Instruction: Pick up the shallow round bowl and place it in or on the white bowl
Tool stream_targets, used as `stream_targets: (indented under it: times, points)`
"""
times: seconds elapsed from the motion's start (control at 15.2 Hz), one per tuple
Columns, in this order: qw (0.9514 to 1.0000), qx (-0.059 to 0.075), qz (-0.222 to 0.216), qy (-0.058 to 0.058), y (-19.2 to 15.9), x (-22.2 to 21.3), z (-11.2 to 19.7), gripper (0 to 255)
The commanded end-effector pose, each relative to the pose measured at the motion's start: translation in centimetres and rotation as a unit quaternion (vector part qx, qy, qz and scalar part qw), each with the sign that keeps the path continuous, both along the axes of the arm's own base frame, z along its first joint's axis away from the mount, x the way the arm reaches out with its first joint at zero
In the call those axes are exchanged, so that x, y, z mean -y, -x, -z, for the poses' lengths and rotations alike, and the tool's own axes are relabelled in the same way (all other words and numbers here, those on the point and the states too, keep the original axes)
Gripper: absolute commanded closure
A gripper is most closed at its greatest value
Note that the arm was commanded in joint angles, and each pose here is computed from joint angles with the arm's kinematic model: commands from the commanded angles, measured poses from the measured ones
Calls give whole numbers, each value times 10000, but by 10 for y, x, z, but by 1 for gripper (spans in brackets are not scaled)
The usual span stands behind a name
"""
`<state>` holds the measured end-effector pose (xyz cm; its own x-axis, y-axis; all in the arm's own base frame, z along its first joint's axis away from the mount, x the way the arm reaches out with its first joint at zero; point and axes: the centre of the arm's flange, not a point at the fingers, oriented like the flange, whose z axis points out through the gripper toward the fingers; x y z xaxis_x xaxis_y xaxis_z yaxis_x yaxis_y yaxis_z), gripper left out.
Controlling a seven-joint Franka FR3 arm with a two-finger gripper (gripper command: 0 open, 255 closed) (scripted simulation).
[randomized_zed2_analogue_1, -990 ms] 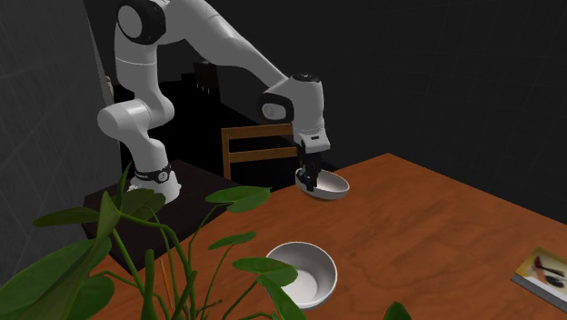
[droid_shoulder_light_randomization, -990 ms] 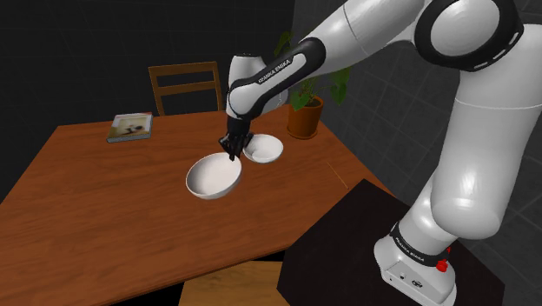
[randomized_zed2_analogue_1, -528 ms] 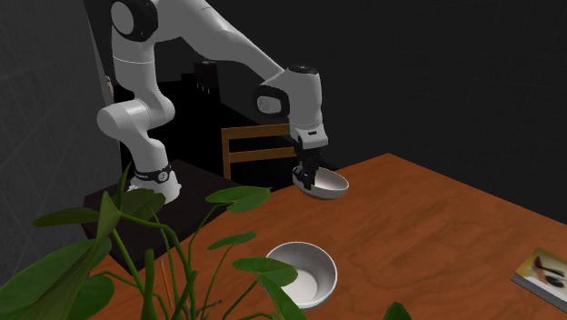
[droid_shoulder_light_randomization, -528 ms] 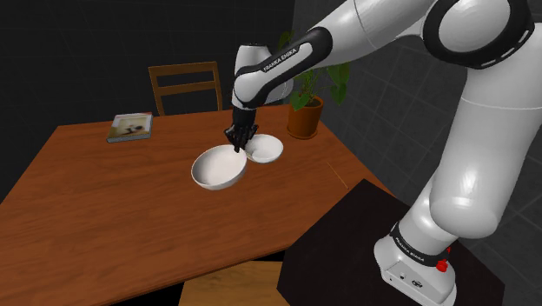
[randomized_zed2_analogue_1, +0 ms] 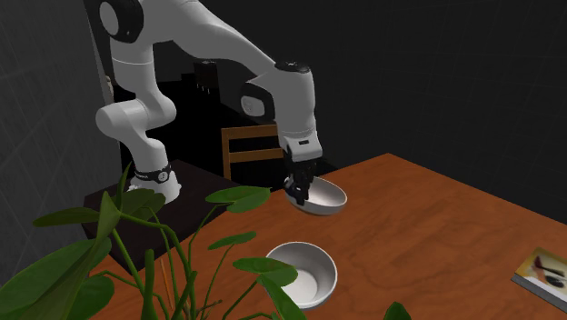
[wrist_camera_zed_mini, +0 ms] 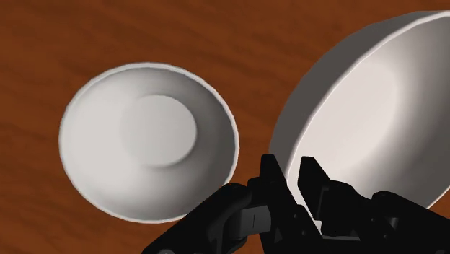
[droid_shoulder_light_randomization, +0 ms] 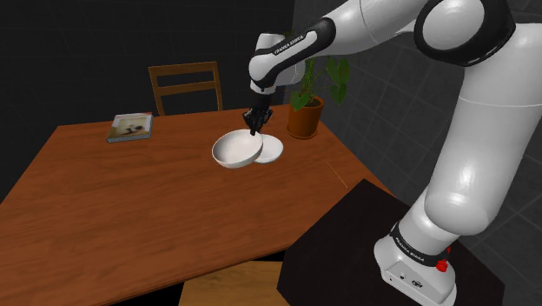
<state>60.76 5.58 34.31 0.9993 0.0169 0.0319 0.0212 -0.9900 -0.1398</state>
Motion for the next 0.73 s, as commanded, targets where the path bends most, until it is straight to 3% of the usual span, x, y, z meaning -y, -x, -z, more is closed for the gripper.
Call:
stream_targets:
  times: [0.0,0.66]
  points:
    - [10000,2,-8,-2,-6,27,-3,255]
    - [10000,2,-8,-2,-43,153,-18,255]
